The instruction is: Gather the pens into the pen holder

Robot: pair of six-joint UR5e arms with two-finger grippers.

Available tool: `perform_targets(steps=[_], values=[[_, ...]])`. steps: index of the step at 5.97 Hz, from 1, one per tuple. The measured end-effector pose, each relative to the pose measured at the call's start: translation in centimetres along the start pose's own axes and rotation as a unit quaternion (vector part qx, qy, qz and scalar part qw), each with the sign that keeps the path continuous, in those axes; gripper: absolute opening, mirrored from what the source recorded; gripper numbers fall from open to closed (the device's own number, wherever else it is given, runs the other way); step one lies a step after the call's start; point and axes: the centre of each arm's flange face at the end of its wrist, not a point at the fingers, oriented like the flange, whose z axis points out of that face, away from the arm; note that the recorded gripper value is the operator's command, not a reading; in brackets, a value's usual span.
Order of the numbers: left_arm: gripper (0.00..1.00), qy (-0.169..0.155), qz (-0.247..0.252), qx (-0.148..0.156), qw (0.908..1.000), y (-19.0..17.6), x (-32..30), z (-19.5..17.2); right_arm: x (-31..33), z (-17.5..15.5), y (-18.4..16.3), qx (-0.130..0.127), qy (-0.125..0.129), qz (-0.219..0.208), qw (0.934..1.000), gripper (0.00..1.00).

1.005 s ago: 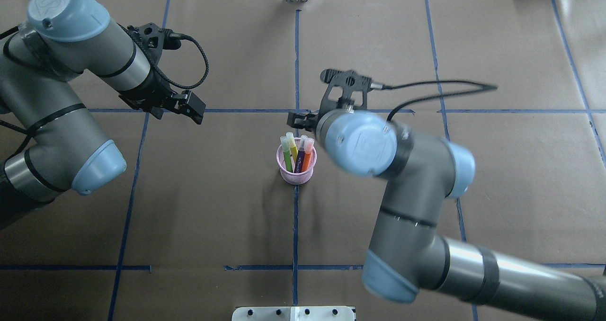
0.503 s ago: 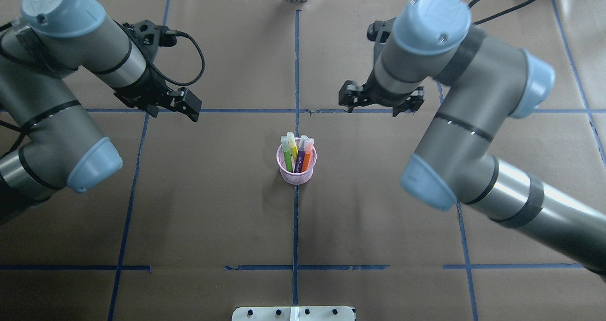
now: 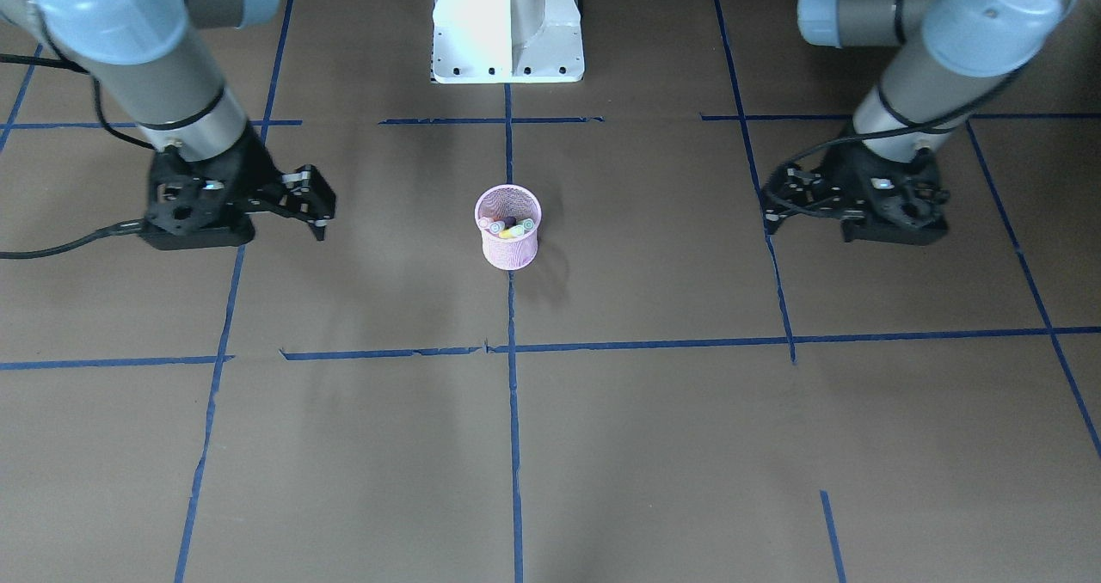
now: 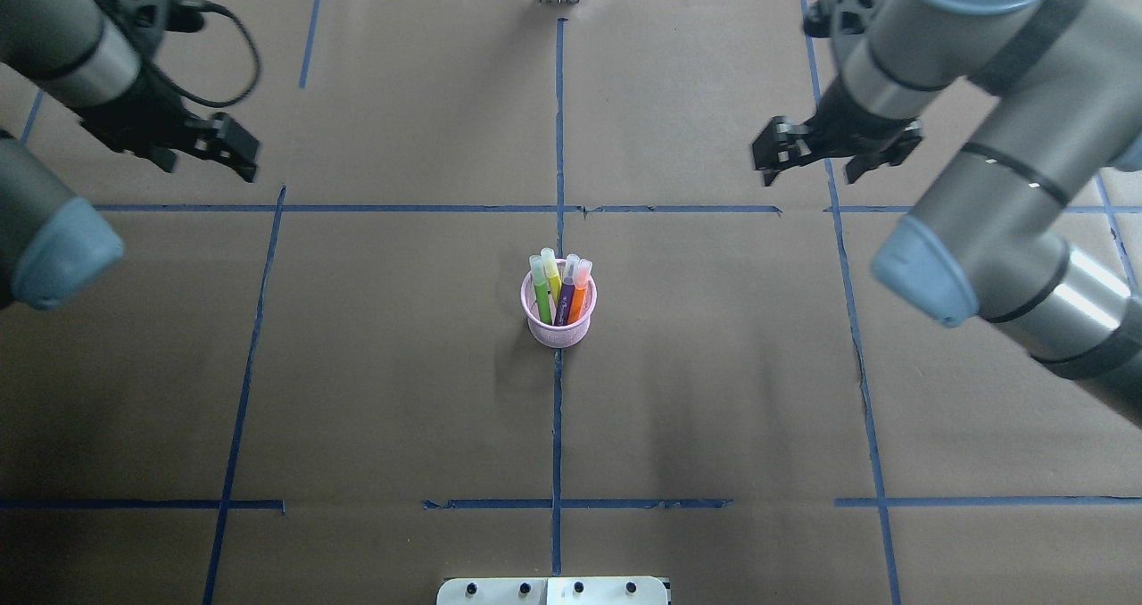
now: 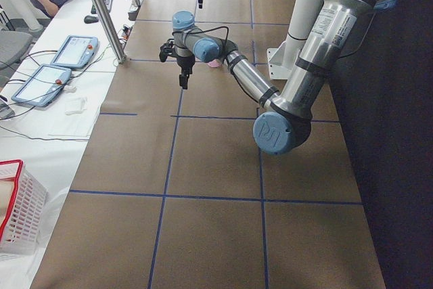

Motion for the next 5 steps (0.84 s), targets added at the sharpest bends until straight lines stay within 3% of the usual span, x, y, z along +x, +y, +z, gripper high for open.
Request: perform_targets(steps=[1, 3, 5], values=[[1.0, -0.016, 0.022, 0.0, 0.9996, 0.0, -5.7, -1.0, 6.5, -0.6, -0.5, -0.006, 0.008, -0.033, 0.9994, 1.0], [1.0, -0.015, 0.059, -0.013, 0.9981, 1.4, -18.5, -3.0, 23.1, -2.6, 0.8, -0.022, 0.013, -0.094, 0.9952, 1.0], [1.0, 0.004, 0.055, -0.02, 0.9983, 4.9, -30.5, -4.1, 38.4, -4.2, 6.7, -0.033, 0.012, -0.123, 0.9917, 1.0]])
